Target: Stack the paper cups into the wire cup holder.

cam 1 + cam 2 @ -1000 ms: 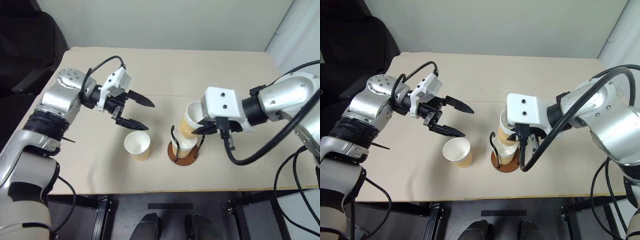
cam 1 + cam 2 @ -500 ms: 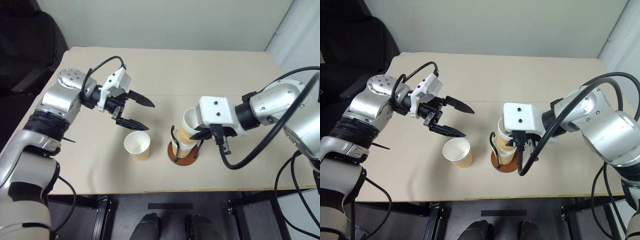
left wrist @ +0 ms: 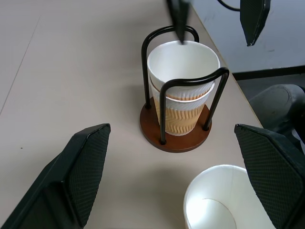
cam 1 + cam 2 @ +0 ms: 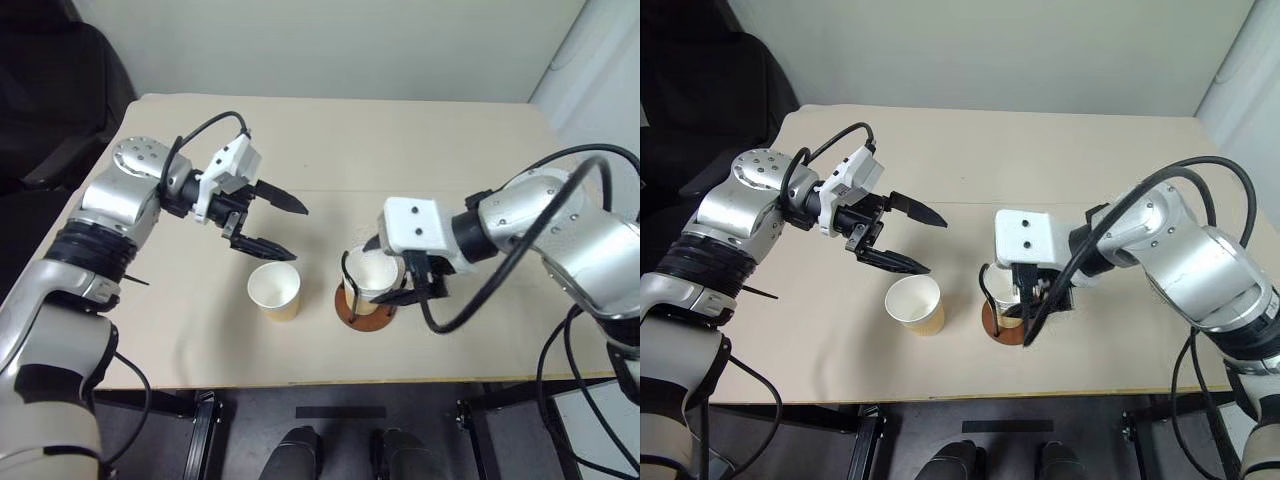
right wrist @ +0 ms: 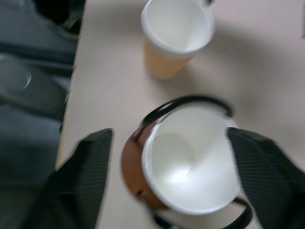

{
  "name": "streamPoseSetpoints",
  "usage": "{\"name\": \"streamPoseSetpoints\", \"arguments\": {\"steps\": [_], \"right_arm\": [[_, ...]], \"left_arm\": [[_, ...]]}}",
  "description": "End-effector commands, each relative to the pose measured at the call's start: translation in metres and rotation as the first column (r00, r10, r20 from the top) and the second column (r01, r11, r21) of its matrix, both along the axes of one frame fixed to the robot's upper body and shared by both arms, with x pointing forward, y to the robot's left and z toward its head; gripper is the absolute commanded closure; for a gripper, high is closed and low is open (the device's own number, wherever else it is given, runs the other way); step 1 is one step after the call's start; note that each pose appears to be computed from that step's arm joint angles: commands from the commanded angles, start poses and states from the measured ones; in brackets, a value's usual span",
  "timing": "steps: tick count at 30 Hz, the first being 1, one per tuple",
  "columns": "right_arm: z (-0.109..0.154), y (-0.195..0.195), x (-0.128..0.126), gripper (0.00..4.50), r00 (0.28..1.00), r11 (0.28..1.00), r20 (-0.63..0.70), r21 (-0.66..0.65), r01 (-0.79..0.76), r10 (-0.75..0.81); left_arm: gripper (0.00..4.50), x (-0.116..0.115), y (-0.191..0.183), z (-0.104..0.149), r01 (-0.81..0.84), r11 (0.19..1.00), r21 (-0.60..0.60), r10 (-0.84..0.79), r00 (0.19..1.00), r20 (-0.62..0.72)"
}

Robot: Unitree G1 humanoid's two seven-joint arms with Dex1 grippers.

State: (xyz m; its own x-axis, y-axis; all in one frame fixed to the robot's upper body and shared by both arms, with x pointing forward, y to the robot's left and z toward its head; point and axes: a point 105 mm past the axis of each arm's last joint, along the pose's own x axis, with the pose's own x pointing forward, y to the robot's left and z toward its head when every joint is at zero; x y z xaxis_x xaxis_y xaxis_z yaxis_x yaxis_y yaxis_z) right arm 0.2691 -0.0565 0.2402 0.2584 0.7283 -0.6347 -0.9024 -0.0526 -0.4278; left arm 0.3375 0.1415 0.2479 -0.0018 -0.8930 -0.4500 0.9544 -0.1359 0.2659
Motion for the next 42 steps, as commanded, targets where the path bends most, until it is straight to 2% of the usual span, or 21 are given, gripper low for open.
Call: {"name": "streamPoseSetpoints", "arguments": {"steps": [1,4,7,12,20,31,36,38,42], "right_arm": [[0.046,-0.003,0.006,0.17,0.993,0.981,0.092,0.183,0.059,-0.077],[0.062,-0.003,0.006,0.17,0.989,0.96,0.102,0.27,0.076,-0.107],[0.082,-0.009,-0.002,0.17,0.987,0.907,0.054,0.406,0.115,-0.15],[0.091,-0.022,-0.012,0.17,0.98,0.876,0.025,0.453,0.164,-0.196],[0.088,-0.029,-0.02,0.17,0.97,0.855,-0.006,0.471,0.217,-0.243],[0.079,-0.026,-0.034,0.17,0.974,0.842,-0.062,0.493,0.22,-0.218],[0.075,-0.022,-0.039,0.17,0.978,0.844,-0.079,0.495,0.208,-0.195],[0.07,-0.022,-0.04,0.17,0.977,0.858,-0.074,0.469,0.209,-0.198],[0.039,-0.027,-0.039,0.17,0.969,0.926,0.002,0.296,0.235,-0.246]], "left_arm": [[0.0,-0.002,0.004,0.011,0.014,1.0,0.006,-0.014,0.999,0.039],[0.0,0.0,0.007,0.012,0.001,1.0,0.013,-0.001,0.999,0.048],[0.0,0.001,0.011,0.014,-0.021,0.998,0.063,0.017,0.997,0.069],[0.0,0.007,0.021,0.015,-0.061,0.987,0.15,0.044,0.992,0.117],[0.0,0.007,0.024,0.009,-0.053,0.974,0.22,0.027,0.993,0.118],[0.0,0.008,0.02,0.005,-0.032,0.956,0.292,0.01,0.997,0.076],[0.0,0.009,0.022,-0.006,-0.026,0.944,0.328,0.009,0.999,0.054],[0.0,0.009,0.021,-0.007,-0.023,0.943,0.332,0.007,0.999,0.047],[0.0,0.009,0.017,-0.011,-0.003,0.941,0.339,-0.009,0.999,0.032]]}}
